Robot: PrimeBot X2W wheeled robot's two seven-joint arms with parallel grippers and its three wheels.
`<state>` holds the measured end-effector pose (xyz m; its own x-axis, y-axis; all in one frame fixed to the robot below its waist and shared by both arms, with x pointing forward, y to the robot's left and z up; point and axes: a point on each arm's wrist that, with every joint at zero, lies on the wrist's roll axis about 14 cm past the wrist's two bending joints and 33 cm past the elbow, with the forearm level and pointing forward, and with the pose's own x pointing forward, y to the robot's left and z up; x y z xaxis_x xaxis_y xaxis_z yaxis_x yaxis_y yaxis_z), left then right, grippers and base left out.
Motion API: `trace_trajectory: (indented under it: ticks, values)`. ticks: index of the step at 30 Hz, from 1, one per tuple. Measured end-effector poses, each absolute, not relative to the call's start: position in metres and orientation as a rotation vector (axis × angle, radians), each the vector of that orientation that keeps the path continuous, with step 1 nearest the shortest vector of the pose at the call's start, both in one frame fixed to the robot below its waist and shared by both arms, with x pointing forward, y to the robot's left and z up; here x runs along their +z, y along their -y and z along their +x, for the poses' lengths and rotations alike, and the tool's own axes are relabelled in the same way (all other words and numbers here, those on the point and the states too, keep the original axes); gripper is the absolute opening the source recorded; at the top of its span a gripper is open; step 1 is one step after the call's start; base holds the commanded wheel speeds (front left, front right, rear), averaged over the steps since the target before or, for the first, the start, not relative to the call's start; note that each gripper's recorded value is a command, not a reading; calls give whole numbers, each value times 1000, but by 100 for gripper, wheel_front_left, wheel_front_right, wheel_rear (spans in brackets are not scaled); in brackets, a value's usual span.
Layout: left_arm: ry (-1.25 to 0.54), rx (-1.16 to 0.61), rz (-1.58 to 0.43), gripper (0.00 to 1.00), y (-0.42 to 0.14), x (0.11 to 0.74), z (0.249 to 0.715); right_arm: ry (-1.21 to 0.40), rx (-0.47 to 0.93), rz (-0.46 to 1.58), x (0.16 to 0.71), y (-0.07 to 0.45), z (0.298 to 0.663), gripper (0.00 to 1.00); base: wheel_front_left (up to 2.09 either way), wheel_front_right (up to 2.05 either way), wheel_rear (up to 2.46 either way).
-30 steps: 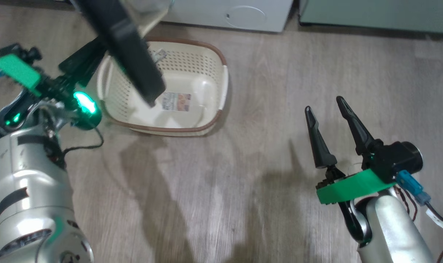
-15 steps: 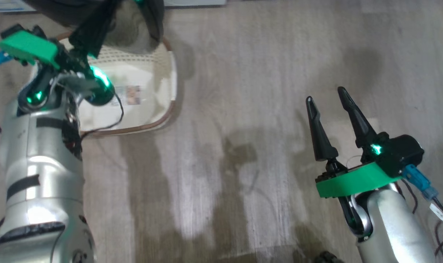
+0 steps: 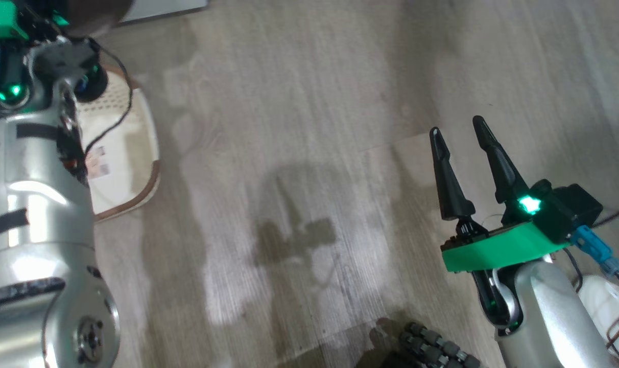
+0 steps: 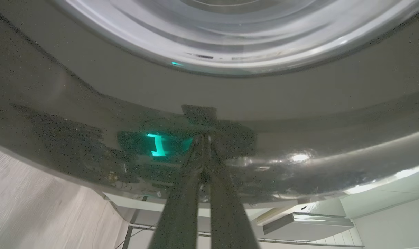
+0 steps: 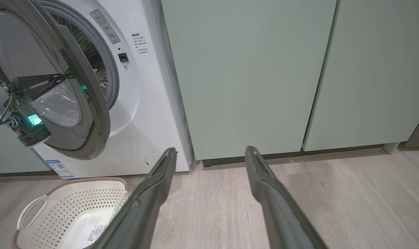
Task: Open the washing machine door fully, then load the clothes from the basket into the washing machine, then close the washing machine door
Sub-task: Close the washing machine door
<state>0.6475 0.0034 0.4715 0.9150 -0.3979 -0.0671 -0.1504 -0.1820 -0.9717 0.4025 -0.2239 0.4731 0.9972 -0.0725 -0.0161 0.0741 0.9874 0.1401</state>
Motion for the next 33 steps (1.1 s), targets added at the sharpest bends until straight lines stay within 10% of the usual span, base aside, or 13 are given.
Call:
trace_trajectory:
  ticks: [22,33]
  values:
    - [-451,-287,-1627,0,4,482,626,13,-72,147,480,222,399,100,0,0,0]
    - [-550,-462,-1000,0,-22,461,512,74,22,172,500,192,406,100,0,0,0]
